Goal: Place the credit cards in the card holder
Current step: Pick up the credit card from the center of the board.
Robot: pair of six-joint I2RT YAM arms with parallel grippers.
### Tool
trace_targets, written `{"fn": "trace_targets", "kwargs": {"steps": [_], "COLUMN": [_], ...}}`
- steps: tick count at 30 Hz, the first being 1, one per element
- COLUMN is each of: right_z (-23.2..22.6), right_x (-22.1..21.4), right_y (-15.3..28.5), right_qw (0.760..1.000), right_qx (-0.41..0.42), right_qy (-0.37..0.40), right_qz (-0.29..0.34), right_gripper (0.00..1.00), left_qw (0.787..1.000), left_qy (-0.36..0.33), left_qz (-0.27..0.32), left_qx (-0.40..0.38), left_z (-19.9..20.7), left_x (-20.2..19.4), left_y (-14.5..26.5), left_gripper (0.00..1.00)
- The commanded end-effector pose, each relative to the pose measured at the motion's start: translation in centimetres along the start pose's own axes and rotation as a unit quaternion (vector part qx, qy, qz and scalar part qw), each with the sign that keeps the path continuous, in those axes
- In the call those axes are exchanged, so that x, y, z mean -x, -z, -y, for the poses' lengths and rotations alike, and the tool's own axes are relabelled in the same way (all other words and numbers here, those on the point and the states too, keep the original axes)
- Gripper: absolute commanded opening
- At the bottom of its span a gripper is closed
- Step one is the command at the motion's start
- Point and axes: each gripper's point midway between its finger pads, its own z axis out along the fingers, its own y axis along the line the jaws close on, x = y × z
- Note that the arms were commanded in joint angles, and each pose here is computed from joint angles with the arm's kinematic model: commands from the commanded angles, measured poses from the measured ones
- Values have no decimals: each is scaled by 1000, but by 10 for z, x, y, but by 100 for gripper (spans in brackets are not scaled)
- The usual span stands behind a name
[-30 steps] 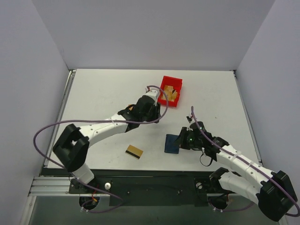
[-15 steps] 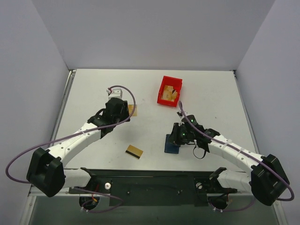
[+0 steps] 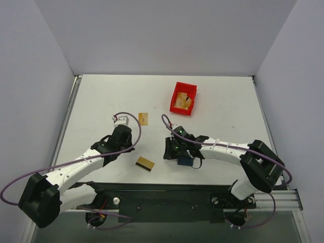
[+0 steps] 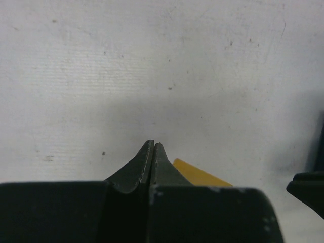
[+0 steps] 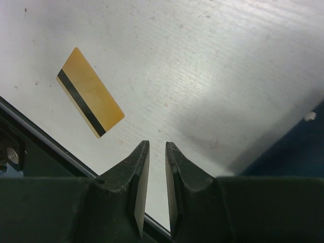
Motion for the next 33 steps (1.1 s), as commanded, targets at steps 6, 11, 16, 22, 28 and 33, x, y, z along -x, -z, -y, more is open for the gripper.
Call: {"fn": "trace_targets", "kwargs": {"steps": [6, 11, 16, 22, 28, 33], "right_z": [-30, -42, -49, -52, -56, -48], "right_x": [24, 29, 23, 5, -9, -24], "right_y": [-23, -39, -56, -67, -70, -62], "right_qw": [999, 998, 997, 995, 994, 994], "right_qx": [38, 59, 76, 81, 89, 79], "right_qy": [18, 20, -3, -7, -4, -11], "right_qz": [24, 8, -16, -49, -69, -76], "right_gripper": [17, 17, 11, 2, 1, 0], "left_qw": [999, 998, 995, 992, 990, 989], "left_qy": [27, 31, 49, 51, 48, 42], "left_qz": [-36, -52, -74, -99, -115, -126], "left_qx": [-11, -2, -38, -55, -62, -65], "left_z": [6, 4, 14, 21, 25, 28], "left_x": [-45, -59, -78, -104, -121, -131], "left_y": [-6, -13, -14, -11, -8, -2], "left_gripper": [0, 0, 0, 0, 0, 0]}}
